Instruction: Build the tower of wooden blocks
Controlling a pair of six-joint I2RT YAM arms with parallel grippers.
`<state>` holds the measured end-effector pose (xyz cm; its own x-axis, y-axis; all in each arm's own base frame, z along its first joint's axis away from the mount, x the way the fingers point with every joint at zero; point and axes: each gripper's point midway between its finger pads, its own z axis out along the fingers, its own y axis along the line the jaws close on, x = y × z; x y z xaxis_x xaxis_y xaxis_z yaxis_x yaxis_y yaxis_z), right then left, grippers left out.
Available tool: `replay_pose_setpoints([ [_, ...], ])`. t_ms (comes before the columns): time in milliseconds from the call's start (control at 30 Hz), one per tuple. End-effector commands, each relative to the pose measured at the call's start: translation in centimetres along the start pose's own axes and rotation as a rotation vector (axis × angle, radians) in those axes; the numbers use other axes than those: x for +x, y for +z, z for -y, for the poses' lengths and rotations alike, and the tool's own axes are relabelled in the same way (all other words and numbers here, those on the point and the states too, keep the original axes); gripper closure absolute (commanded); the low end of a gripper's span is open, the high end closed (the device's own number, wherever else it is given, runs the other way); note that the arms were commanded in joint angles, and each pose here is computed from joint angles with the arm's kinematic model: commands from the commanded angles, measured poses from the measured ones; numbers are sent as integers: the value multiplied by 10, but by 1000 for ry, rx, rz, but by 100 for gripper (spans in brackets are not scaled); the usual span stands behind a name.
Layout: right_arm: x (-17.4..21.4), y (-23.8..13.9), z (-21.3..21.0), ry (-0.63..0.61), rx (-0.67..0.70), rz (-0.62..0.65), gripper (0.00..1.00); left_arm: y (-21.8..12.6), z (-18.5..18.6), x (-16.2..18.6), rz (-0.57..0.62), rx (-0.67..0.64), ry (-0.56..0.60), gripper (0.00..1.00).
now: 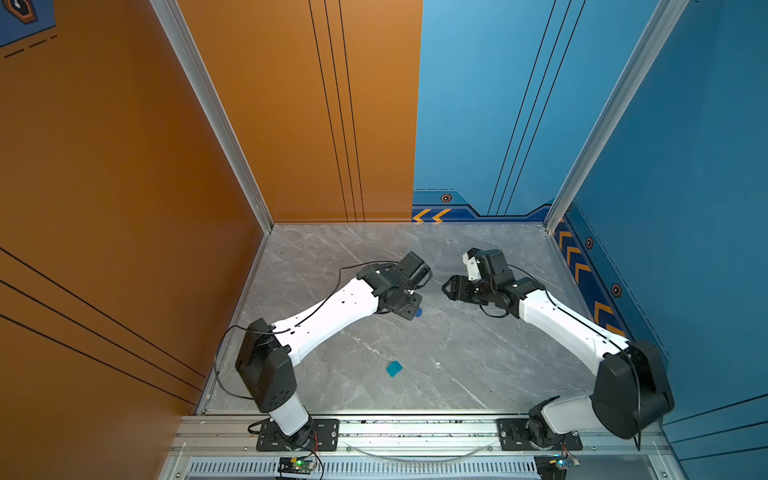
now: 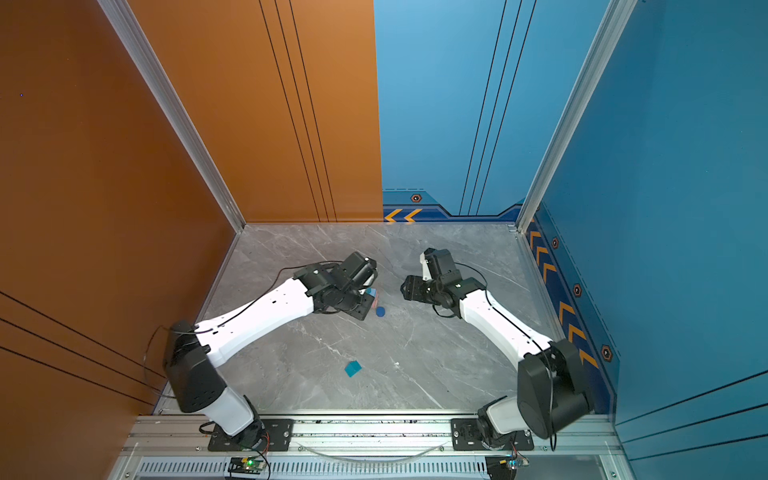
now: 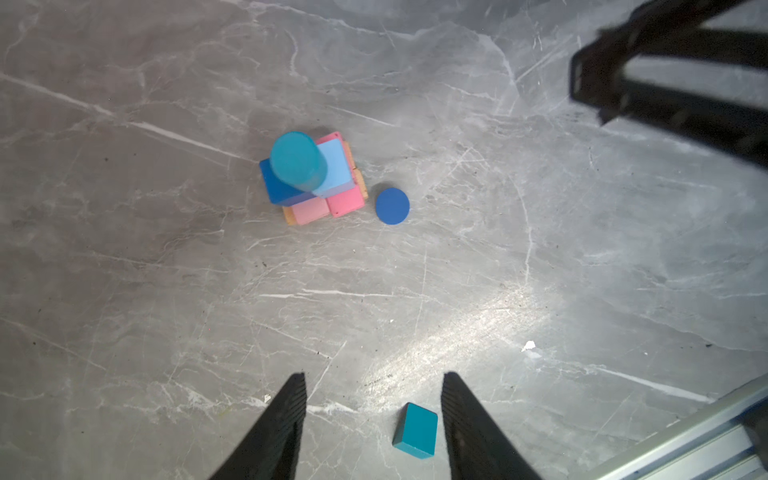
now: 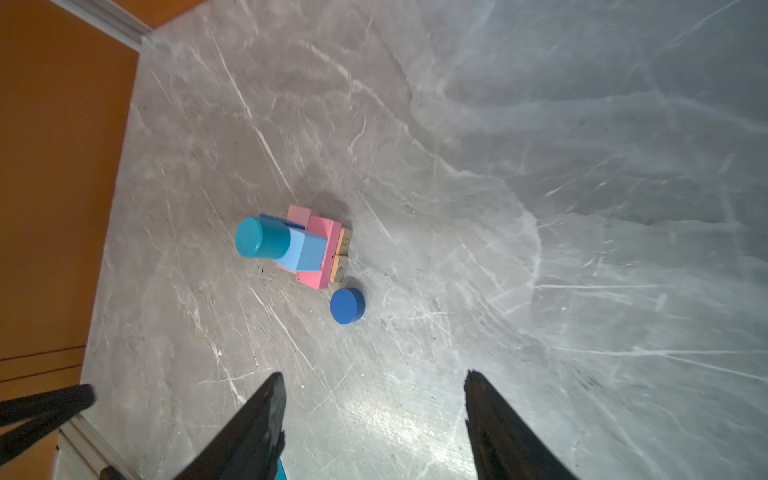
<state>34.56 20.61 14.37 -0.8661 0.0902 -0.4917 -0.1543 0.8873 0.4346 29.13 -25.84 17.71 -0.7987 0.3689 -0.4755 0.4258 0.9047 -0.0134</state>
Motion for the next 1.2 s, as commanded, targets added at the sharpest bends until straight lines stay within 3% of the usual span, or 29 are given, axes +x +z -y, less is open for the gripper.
replay_pose_setpoints([
  [0,21,15,-2,-100,82,-113,30,-1,-14,2,67,37,-111,45],
  [300,55,66,-23,-287,185,-274,24,-17,-61,25,155,24,-245,45],
  [667,61,97,-21,-331,248,-309,24,-17,-84,43,161,10,-303,45],
  [1167,67,123,-28,-384,253,-334,42,-15,-91,45,158,8,-319,45],
])
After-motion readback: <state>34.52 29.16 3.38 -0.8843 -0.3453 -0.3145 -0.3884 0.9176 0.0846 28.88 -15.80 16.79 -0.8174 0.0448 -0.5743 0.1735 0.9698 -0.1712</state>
